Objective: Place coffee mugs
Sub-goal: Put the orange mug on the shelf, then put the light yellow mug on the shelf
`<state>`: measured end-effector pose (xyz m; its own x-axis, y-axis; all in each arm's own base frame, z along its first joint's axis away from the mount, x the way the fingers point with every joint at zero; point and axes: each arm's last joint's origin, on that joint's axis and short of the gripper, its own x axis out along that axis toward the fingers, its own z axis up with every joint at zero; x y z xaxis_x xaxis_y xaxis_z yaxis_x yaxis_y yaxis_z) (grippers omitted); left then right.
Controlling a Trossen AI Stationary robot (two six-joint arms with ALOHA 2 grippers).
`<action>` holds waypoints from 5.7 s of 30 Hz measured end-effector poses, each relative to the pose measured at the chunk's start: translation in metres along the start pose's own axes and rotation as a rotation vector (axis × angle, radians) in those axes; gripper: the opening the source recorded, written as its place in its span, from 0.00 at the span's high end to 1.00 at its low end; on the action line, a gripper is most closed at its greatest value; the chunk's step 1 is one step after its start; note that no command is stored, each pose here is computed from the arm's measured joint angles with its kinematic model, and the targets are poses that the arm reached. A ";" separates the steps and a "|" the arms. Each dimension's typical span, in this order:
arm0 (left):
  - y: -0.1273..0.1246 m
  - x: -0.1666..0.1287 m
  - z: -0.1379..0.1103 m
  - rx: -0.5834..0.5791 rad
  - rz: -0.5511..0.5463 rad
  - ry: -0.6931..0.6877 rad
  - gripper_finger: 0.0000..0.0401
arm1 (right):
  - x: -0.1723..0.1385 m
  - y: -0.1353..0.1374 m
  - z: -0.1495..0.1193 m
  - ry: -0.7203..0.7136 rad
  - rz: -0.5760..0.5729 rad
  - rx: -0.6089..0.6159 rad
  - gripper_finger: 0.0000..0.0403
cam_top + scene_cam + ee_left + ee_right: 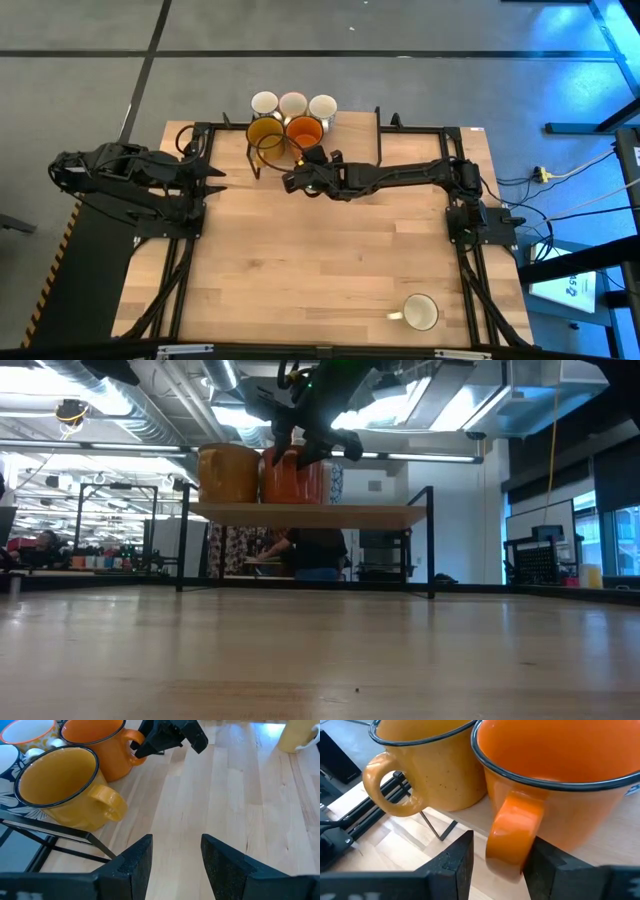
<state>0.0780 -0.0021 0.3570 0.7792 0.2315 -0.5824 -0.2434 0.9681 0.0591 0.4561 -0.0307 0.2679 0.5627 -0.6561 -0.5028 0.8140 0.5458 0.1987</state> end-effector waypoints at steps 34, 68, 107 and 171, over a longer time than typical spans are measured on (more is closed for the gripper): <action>0.000 0.000 0.000 0.000 0.000 0.001 0.59 | -0.014 -0.004 0.016 -0.084 -0.042 -0.034 0.30; 0.000 0.000 0.000 0.001 0.000 0.000 0.59 | -0.229 0.050 -0.063 0.952 0.289 0.116 0.30; 0.000 0.000 0.002 0.020 -0.004 -0.020 0.59 | -0.264 -0.016 -0.213 1.035 -0.531 0.367 0.71; 0.007 -0.001 0.004 -0.140 0.244 -0.088 0.59 | -0.043 -0.114 0.131 0.672 0.240 -0.529 0.98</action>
<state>0.0779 0.0046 0.3609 0.7335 0.4692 -0.4918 -0.5023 0.8616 0.0729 0.3581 -0.1325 0.3768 0.3713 -0.1392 -0.9180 0.4179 0.9079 0.0314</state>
